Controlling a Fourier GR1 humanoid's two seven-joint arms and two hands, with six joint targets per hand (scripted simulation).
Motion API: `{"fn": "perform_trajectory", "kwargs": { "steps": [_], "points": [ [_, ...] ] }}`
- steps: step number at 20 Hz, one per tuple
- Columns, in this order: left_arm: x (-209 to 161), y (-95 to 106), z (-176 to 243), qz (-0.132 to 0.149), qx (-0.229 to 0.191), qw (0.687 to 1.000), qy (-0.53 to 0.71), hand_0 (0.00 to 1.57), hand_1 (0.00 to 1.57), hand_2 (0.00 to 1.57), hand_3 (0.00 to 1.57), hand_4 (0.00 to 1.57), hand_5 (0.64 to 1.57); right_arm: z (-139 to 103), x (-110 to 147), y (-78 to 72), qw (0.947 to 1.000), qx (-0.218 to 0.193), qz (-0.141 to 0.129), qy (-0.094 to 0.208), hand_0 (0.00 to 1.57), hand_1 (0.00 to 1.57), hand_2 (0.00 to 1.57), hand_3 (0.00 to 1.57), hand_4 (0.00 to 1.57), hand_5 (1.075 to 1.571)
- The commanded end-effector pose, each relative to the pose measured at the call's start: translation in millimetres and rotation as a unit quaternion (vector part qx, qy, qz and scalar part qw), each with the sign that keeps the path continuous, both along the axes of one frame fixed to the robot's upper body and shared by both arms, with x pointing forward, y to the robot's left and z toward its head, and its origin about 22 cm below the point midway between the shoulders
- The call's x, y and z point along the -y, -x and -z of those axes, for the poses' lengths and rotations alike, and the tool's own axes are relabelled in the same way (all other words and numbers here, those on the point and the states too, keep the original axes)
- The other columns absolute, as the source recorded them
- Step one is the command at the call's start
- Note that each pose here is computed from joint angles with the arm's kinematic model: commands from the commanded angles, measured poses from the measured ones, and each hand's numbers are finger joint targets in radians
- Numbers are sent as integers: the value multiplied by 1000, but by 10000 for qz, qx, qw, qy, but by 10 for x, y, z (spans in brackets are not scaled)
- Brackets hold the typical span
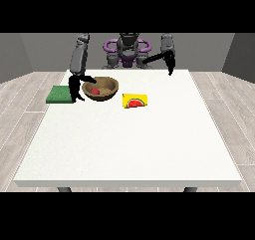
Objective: Pick the cup and pour the ball into the bowl, then pick the bowl and place it on the pad
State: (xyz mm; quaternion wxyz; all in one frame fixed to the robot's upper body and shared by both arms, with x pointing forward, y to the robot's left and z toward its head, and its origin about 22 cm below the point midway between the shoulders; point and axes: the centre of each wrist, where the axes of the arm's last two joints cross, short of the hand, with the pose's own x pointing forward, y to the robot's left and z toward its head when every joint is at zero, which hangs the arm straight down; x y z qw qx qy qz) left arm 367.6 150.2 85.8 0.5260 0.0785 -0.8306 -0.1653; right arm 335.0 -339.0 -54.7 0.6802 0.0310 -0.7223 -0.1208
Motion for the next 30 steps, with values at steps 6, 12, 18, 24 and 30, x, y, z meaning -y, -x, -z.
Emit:
{"fn": "perform_trajectory", "kwargs": {
  "steps": [6,12,18,24,30],
  "points": [
    [-533,67,332,-220,-592,9980,92,0,0,0,0,0,1564,208,-719,-61,9948,-885,-427,-284,0,0,0,0,366,1547],
    [-404,-34,-49,-85,-170,9998,99,0,0,0,0,0,1568,453,-394,220,9826,-1733,73,665,1571,1571,1571,1571,1045,1553],
    [-680,-5,252,-585,-583,9965,100,0,0,0,0,0,1570,123,-457,-95,9739,-2059,82,950,1571,1571,1571,1571,1025,1554],
    [-670,77,453,-693,-686,9947,317,0,0,0,0,0,1570,-125,-528,-295,9677,-2213,-50,1207,1571,1571,1571,1571,1030,1558],
    [-1172,185,669,-839,-870,9924,243,0,0,0,0,0,1570,-717,-46,-505,9699,-2247,37,934,1571,1571,1571,1571,1067,1552]
  ]
}}
